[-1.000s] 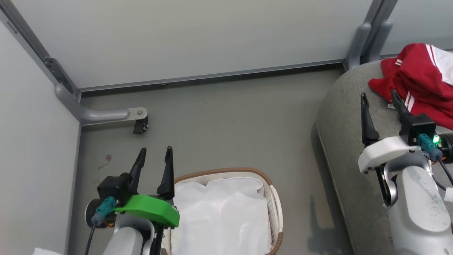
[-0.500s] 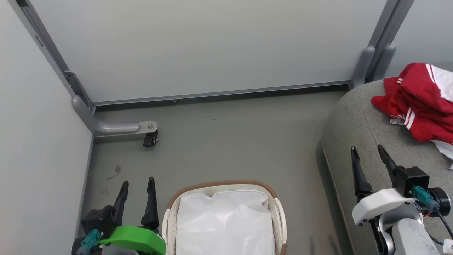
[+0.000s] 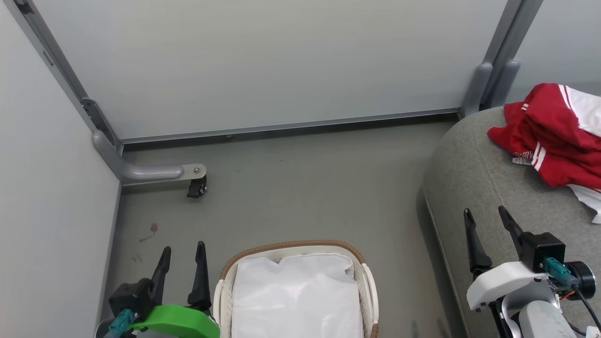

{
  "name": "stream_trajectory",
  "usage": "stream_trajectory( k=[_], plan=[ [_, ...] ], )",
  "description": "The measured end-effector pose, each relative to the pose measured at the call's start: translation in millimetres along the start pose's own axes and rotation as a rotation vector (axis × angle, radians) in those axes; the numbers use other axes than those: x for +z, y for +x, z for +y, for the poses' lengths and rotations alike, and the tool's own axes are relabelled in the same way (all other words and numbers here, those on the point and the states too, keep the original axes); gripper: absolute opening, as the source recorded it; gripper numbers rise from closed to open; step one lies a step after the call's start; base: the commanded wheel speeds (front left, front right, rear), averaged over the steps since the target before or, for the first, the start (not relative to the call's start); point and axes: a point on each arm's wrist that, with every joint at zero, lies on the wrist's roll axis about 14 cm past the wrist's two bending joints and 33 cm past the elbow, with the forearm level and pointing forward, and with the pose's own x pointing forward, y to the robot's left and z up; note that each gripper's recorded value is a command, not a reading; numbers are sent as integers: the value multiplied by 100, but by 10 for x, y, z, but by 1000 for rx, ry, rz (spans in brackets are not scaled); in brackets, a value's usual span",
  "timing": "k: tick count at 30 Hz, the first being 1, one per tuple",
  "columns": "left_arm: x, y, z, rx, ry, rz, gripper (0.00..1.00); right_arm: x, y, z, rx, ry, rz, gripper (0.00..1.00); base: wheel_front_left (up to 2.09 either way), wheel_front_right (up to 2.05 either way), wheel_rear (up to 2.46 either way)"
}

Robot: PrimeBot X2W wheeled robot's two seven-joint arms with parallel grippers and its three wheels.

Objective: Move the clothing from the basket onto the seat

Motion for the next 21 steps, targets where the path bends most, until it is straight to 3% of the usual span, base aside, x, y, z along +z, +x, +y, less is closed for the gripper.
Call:
stream_trajectory(
  k=[6, 7, 12, 21],
  plan=[
    [10, -4, 7, 1, 7, -3, 100, 6, -8, 9, 2, 4, -2, 100, 0, 0, 0],
    [1, -8, 10, 2, 8, 0, 0, -12, -14, 13, 2, 6, 4, 0, 0, 0, 0],
    [-123, -40, 39, 14, -4, 43, 0, -231, -108, 15, -12, 38, 76, 0, 0, 0, 0],
    [-100, -31, 150, 69, -151, 51, 0, -221, -109, -68, -66, 212, 83, 0, 0, 0, 0]
  ],
)
